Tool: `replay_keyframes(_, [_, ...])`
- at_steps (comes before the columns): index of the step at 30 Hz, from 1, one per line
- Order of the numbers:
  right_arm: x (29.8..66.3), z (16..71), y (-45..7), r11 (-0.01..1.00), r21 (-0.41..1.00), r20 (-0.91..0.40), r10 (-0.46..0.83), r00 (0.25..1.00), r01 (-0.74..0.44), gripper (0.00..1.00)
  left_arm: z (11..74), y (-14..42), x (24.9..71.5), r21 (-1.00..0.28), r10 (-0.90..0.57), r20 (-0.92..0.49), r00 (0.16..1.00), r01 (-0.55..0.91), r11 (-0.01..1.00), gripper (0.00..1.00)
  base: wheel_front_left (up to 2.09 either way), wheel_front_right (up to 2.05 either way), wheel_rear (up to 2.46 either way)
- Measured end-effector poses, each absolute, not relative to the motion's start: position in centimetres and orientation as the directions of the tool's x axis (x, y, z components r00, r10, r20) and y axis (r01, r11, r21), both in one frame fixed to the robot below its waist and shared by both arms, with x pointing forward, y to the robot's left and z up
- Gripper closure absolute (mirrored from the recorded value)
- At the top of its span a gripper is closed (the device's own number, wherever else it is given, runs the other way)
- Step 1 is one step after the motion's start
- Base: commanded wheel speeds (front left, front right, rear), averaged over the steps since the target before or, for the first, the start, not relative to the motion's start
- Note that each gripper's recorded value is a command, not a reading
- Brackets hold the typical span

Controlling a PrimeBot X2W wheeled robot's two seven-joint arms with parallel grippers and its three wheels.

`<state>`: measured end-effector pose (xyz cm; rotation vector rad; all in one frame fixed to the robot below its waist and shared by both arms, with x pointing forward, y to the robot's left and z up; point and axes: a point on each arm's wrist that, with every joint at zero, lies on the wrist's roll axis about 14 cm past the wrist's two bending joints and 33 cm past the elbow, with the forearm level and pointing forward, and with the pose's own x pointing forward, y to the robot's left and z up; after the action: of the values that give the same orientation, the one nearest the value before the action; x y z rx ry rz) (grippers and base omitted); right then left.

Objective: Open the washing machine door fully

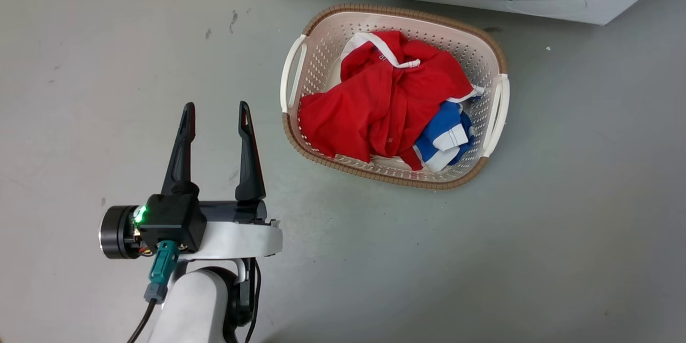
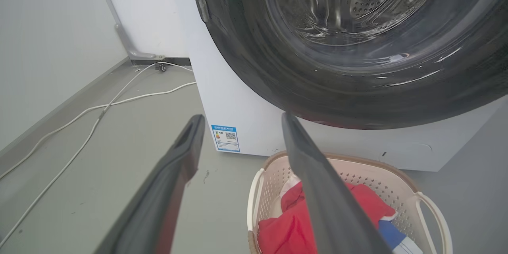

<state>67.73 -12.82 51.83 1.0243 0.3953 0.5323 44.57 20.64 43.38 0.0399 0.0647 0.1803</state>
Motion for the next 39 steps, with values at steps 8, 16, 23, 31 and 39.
replay_keyframes(8, [63.6, 50.5, -10.7, 0.387, 0.891, -0.104, 0.685, 0.722, -0.239, 1.0, 44.3, 20.6, 44.6, 0.043, 0.177, -0.035, 0.984, -0.176, 0.984, 0.0, 0.0, 0.0, 0.0])
replay_keyframes(16, [59.1, 50.3, -9.6, 0.378, 0.887, -0.128, 0.754, 0.645, -0.266, 1.0, 45.0, 20.3, 44.2, 0.038, 0.167, -0.021, 0.986, -0.166, 0.985, 0.0, 0.0, 0.0, 0.0])
replay_keyframes(23, [55.7, 50.3, -8.6, 0.35, 0.897, -0.127, 0.789, 0.601, -0.271, 1.0, 45.6, 20.0, 44.0, 0.036, 0.153, -0.009, 0.988, -0.152, 0.988, 0.0, 0.0, 0.0, 0.0])
replay_keyframes(31, [51.4, 50.5, -6.8, 0.29, 0.918, -0.102, 0.833, 0.544, -0.272, 1.0, 46.5, 19.9, 43.2, 0.036, 0.151, 0.008, 0.988, -0.151, 0.988, 0.0, 0.0, 0.0, 0.0])
replay_keyframes(39, [47.0, 50.6, -4.7, 0.224, 0.94, -0.075, 0.872, 0.484, -0.257, 1.0, 47.5, 20.1, 42.2, 0.035, 0.16, 0.026, 0.987, -0.161, 0.986, 0.0, 0.0, 0.0, 0.0])
